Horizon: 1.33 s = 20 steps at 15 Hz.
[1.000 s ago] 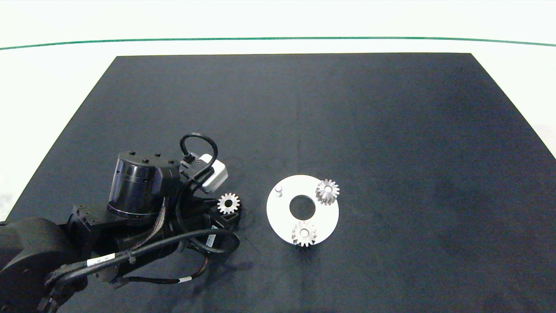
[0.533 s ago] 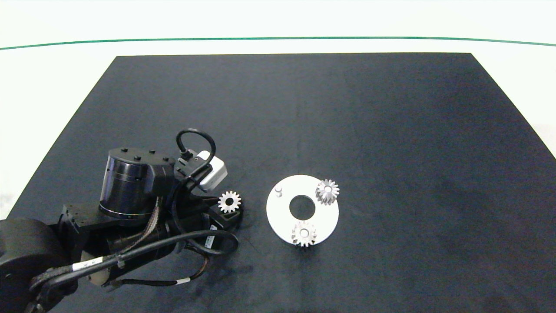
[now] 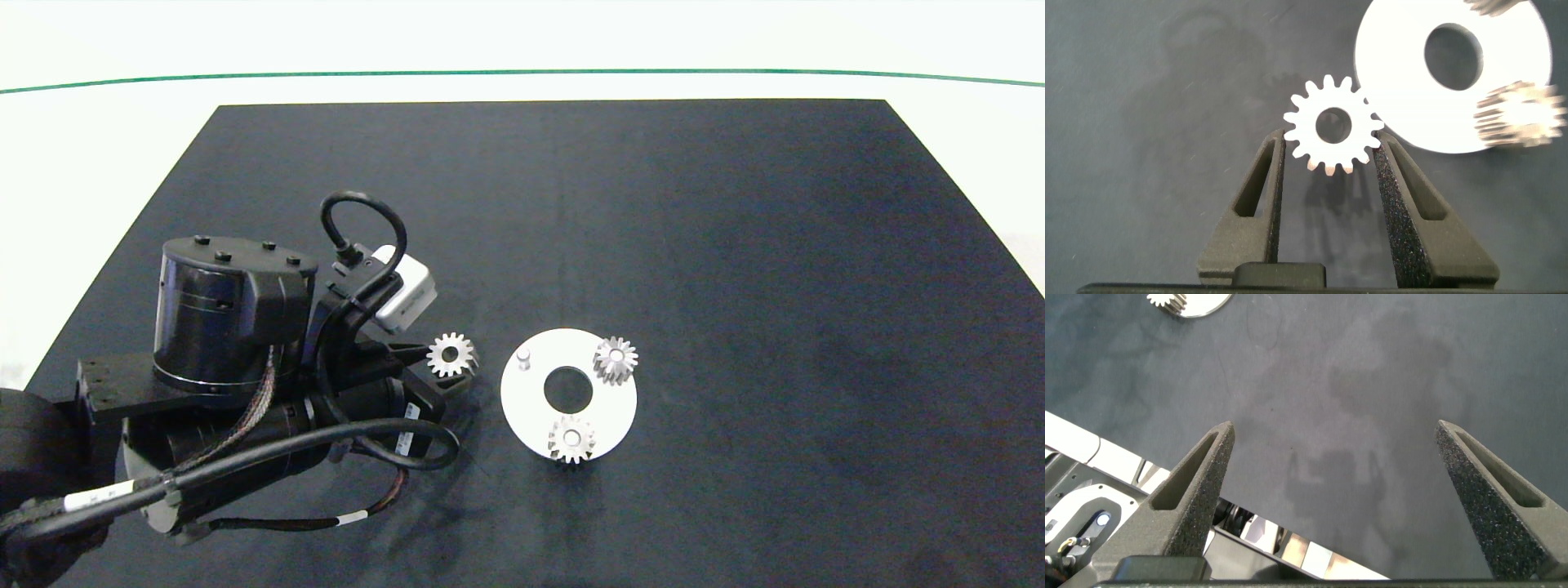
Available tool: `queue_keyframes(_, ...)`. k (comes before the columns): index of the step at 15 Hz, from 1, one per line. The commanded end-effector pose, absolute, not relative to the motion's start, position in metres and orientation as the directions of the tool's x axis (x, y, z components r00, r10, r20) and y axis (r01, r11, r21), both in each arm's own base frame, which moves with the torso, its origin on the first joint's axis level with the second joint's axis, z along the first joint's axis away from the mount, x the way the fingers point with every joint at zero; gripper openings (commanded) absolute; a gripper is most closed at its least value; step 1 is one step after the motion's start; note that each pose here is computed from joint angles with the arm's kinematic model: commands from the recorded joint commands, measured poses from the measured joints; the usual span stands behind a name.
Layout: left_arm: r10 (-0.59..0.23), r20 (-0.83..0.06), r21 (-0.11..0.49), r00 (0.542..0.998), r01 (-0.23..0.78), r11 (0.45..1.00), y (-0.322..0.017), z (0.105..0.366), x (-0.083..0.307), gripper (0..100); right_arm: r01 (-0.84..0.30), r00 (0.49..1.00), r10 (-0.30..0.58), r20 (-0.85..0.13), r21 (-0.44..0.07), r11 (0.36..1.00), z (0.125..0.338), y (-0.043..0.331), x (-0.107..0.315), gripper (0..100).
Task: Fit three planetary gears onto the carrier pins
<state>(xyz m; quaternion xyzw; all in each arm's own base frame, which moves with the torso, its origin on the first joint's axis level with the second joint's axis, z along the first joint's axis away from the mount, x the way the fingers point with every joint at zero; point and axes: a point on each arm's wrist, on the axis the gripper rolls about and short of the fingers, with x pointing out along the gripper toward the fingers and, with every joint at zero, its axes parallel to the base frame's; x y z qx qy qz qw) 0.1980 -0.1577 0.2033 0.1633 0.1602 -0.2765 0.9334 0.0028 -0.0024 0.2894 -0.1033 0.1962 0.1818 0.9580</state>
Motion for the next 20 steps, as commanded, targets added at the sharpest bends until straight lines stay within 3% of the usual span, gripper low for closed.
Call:
queue_keyframes(1, -0.501, -0.378, 0.223, 0.779, 0.601, 0.767, -0.173, 0.217, 0.192, 1, -0.387, 0.856, 0.304, -0.418, -0.128, 0.913, 0.290, -0.002, 0.003, 100)
queue_keyframes(8, -0.490, -0.397, 0.245, 0.776, 0.604, 0.758, -0.202, 0.210, 0.205, 1, -0.387, 0.857, 0.305, -0.415, -0.129, 0.913, 0.292, -0.001, 0.005, 100)
queue_keyframes(20, -0.489, -0.413, 0.248, 0.768, 0.612, 0.751, -0.218, 0.203, 0.215, 1, -0.388, 0.857, 0.305, -0.415, -0.132, 0.912, 0.295, -0.001, 0.006, 100)
